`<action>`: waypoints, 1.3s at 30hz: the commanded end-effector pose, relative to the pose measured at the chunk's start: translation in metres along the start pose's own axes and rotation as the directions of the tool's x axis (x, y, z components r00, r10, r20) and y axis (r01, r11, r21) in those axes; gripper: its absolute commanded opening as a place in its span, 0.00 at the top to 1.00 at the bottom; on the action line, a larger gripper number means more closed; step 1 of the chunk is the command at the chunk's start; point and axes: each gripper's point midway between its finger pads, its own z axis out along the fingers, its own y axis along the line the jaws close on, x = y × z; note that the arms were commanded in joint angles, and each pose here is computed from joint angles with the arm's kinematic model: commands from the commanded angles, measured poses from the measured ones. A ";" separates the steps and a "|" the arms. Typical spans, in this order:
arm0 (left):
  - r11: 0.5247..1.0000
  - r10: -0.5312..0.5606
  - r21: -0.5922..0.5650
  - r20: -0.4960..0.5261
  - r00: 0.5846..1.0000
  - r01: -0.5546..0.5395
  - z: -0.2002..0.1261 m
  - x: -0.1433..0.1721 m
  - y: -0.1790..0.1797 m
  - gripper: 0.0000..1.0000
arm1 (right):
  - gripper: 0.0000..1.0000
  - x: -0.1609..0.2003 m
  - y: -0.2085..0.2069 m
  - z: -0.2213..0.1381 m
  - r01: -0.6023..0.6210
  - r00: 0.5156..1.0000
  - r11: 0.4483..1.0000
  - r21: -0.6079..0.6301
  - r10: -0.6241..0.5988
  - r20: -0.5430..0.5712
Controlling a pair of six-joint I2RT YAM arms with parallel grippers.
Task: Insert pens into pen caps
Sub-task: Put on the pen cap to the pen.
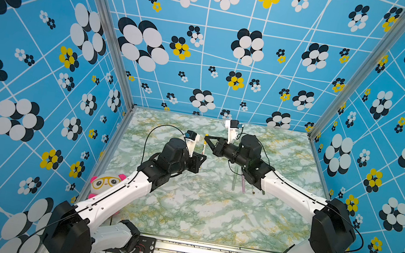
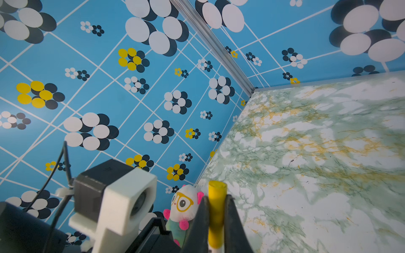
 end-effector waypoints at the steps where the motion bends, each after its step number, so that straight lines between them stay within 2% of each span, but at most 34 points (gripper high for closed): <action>1: 0.992 0.085 0.043 0.496 0.864 -0.122 -0.053 -0.150 -0.038 1.00 | 1.00 0.134 -0.028 -0.009 -0.137 0.901 0.986 0.089 0.162 -0.403; 8: 0.990 0.089 0.046 0.527 0.845 -0.133 -0.057 -0.172 -0.035 1.00 | 1.00 0.160 -0.032 -0.014 -0.169 0.880 0.979 0.112 0.201 -0.431; 17: 0.986 0.105 0.051 0.540 0.835 -0.157 -0.057 -0.184 -0.035 1.00 | 1.00 0.195 -0.030 -0.019 -0.196 0.839 0.971 0.135 0.237 -0.491; 25: 0.989 0.089 0.053 0.532 0.842 -0.139 -0.055 -0.180 -0.028 1.00 | 1.00 0.194 -0.028 -0.019 -0.186 0.840 0.974 0.133 0.228 -0.493; 30: 0.992 0.069 0.055 0.509 0.858 -0.113 -0.049 -0.168 -0.021 1.00 | 1.00 0.183 -0.022 -0.020 -0.147 0.856 0.982 0.121 0.187 -0.482; 33: 0.995 0.041 0.059 0.483 0.875 -0.079 -0.044 -0.151 -0.013 1.00 | 1.00 0.163 -0.016 -0.020 -0.112 0.880 0.988 0.109 0.149 -0.452; 39: 0.998 -0.057 0.033 0.369 0.927 0.049 -0.023 -0.079 0.022 1.00 | 1.00 0.097 0.000 -0.025 -0.076 0.941 0.995 0.070 0.095 -0.326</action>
